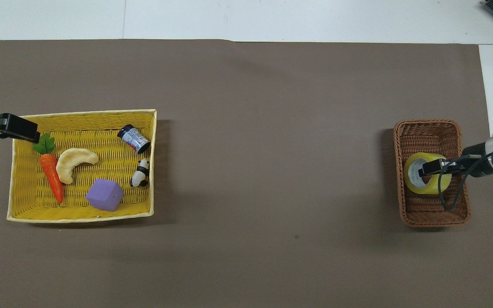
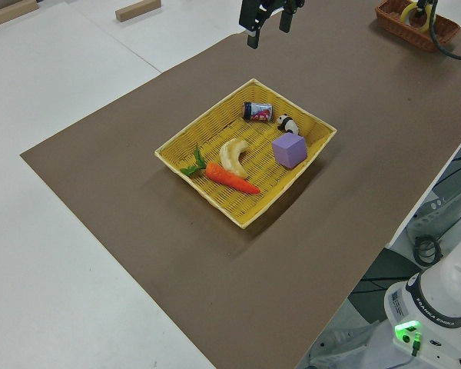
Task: Move tape to another basket
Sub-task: 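Lower the tape into the brown basket and open the right gripper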
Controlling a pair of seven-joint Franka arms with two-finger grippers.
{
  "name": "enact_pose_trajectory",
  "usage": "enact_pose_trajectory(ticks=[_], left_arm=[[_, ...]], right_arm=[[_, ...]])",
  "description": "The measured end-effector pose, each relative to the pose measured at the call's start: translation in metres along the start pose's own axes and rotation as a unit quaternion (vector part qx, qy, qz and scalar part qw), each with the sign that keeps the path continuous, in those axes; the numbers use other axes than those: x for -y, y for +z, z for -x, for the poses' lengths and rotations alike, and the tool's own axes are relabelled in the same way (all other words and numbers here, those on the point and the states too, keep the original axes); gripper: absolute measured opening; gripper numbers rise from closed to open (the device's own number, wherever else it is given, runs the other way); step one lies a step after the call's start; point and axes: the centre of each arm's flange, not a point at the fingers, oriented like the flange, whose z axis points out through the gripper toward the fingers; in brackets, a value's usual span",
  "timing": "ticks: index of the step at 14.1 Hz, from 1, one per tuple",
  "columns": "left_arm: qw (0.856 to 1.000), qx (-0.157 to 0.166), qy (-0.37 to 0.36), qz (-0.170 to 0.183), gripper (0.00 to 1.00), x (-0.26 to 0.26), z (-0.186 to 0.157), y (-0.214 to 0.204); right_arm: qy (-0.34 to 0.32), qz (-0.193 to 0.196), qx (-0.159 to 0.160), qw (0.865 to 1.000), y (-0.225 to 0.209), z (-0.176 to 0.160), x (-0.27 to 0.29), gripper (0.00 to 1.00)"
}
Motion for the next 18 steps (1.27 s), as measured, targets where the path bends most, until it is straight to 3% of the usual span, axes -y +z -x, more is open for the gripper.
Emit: enact_pose_trajectory(ticks=[5,9,14,18], left_arm=[[1.0,0.0,0.0,0.0,1.0,0.0,0.0,0.0],[1.0,0.0,0.0,0.0,1.0,0.0,0.0,0.0],[1.0,0.0,0.0,0.0,1.0,0.0,0.0,0.0],[1.0,0.0,0.0,0.0,1.0,0.0,0.0,0.0]], right_arm=[[0.001,0.0,-0.004,1.0,-0.007,-0.001,-0.002,0.97],[-0.005,-0.005,-0.007,1.0,-0.035,-0.004,0.002,1.0],[-0.023,0.007,-0.038,0.999,-0.083,-0.008,0.017,1.0],[-0.054,0.082,-0.042,0.994,-0.115,-0.007,0.085,1.0]])
